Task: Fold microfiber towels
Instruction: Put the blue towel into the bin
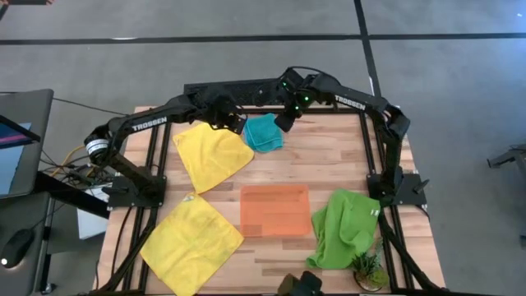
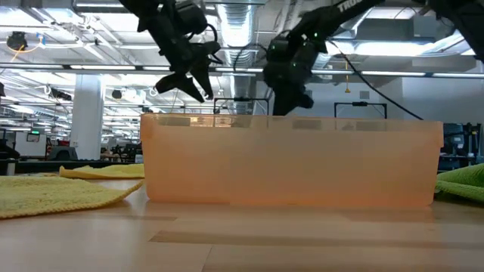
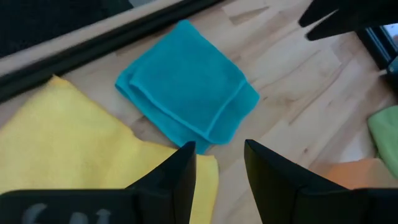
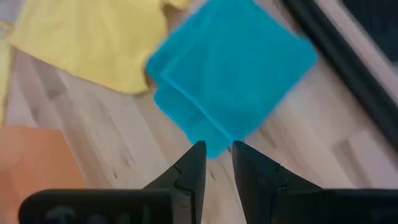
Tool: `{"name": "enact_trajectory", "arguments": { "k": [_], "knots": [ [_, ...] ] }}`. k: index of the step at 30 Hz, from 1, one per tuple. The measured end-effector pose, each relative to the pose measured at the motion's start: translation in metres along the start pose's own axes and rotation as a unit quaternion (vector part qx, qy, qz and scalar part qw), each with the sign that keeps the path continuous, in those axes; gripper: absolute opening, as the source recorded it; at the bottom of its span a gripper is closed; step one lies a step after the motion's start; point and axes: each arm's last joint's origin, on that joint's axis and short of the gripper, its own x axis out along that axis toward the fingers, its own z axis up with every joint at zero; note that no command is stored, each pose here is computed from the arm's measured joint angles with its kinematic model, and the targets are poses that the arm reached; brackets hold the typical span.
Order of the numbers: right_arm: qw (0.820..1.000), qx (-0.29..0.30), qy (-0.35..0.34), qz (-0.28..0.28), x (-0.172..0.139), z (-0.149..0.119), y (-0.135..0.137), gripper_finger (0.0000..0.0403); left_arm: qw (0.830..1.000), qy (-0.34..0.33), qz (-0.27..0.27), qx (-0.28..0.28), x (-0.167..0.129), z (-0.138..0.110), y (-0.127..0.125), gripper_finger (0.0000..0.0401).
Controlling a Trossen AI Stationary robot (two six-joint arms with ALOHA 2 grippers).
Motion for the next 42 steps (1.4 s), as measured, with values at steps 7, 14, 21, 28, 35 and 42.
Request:
{"name": "enact_trajectory", "arguments": {
  "k": [7, 14, 21, 28, 35, 42],
  "knots": [
    [0.999, 0.044, 0.021, -0.004, 0.013, -0.001, -0.017, 0.0092, 1.000, -0.003, 0.003, -0.012, 0.000, 0.002, 0.003, 0.0127],
    [0.999, 0.043, 0.013, -0.007, 0.016, 0.001, -0.023, 0.0063, 1.000, 0.003, -0.009, -0.021, 0.000, 0.002, 0.003, 0.0127],
    [0.999, 0.042, 0.012, -0.011, 0.022, 0.002, -0.024, 0.0093, 1.000, 0.003, -0.009, -0.022, 0.000, 0.002, 0.003, 0.0127],
    [0.999, 0.040, 0.001, -0.008, 0.025, 0.005, -0.025, 0.0177, 1.000, 0.005, -0.012, -0.022, 0.000, 0.002, 0.003, 0.0127],
    [0.993, 0.096, -0.024, 0.069, 0.022, 0.008, -0.034, 0.0230, 1.000, 0.008, -0.018, -0.021, 0.000, 0.001, 0.002, 0.0127],
    [0.987, 0.142, -0.028, 0.076, 0.023, 0.004, -0.051, 0.0225, 0.999, 0.014, -0.029, -0.007, -0.001, 0.001, 0.002, 0.0127]
  ]
}}
